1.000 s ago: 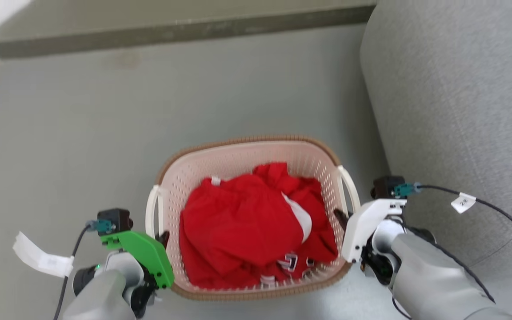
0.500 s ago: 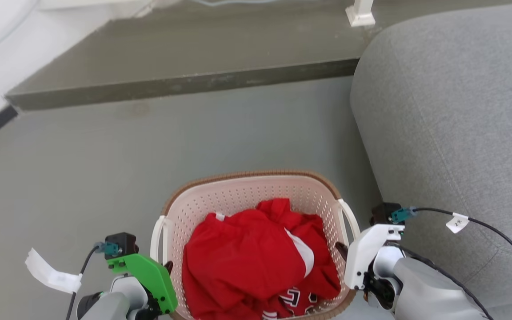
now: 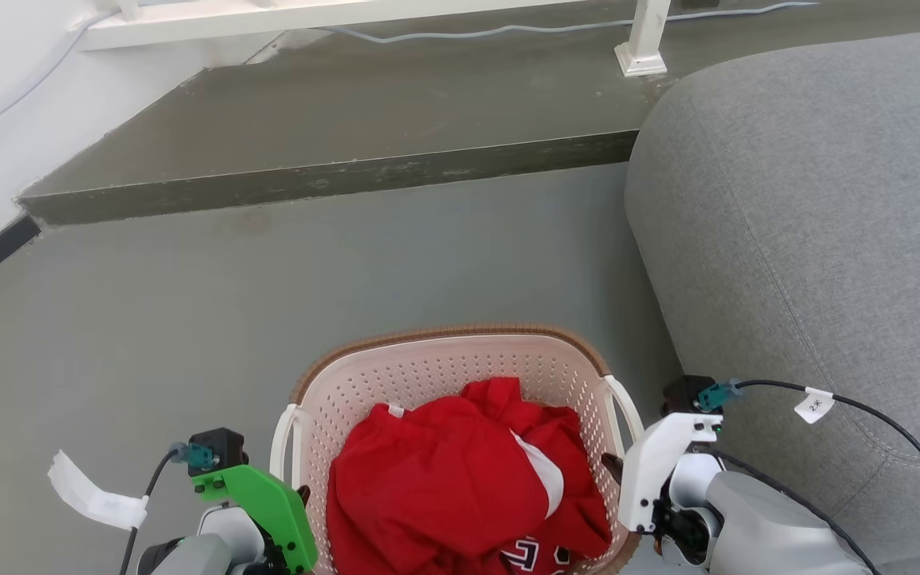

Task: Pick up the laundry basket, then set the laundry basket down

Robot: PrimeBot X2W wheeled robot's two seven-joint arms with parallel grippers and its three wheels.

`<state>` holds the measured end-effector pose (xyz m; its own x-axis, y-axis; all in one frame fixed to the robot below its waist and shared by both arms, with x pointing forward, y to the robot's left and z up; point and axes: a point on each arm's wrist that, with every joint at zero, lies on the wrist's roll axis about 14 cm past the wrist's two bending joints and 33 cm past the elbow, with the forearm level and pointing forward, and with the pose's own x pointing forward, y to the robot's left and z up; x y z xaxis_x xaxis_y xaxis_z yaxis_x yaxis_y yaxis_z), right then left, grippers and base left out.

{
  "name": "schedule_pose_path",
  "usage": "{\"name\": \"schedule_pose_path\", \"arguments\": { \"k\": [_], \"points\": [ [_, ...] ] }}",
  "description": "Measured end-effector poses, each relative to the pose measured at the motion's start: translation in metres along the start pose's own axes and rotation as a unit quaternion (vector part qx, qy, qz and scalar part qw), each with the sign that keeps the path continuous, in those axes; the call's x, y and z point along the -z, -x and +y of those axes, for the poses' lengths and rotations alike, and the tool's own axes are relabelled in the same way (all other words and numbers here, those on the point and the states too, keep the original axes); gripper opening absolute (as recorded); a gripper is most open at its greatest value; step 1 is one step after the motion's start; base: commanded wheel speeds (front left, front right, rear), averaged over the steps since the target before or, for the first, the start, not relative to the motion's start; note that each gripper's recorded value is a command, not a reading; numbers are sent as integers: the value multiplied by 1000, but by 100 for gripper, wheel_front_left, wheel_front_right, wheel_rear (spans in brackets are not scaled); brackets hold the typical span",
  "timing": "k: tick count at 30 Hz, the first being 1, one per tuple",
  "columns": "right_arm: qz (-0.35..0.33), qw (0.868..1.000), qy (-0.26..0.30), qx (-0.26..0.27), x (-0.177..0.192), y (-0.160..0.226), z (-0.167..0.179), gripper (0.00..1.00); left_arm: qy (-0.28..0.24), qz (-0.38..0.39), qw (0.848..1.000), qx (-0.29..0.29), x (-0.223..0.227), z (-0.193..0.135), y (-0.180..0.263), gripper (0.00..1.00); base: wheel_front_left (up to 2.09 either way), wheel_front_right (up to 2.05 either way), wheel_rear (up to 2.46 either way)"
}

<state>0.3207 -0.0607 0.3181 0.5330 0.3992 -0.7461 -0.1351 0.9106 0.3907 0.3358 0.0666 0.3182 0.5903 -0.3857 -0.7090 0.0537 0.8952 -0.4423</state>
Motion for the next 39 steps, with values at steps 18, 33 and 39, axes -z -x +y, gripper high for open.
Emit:
{"name": "schedule_pose_path", "arguments": {
  "k": [18, 33, 39],
  "points": [
    [10, 1000, 0, -1, 3, -1, 0, 0, 7, 9, 1000, -3, 3, 1, -1, 0, 0, 0, 0],
    [11, 1000, 2, -1, 0, -2, 0, 0, 9, 12, 1000, -4, 0, 2, -3, 0, 0, 0, 0],
    [17, 1000, 4, 0, -1, -4, -1, 0, 11, 17, 1000, -5, 0, 2, -6, 0, 0, 0, 0]
  ]
}}
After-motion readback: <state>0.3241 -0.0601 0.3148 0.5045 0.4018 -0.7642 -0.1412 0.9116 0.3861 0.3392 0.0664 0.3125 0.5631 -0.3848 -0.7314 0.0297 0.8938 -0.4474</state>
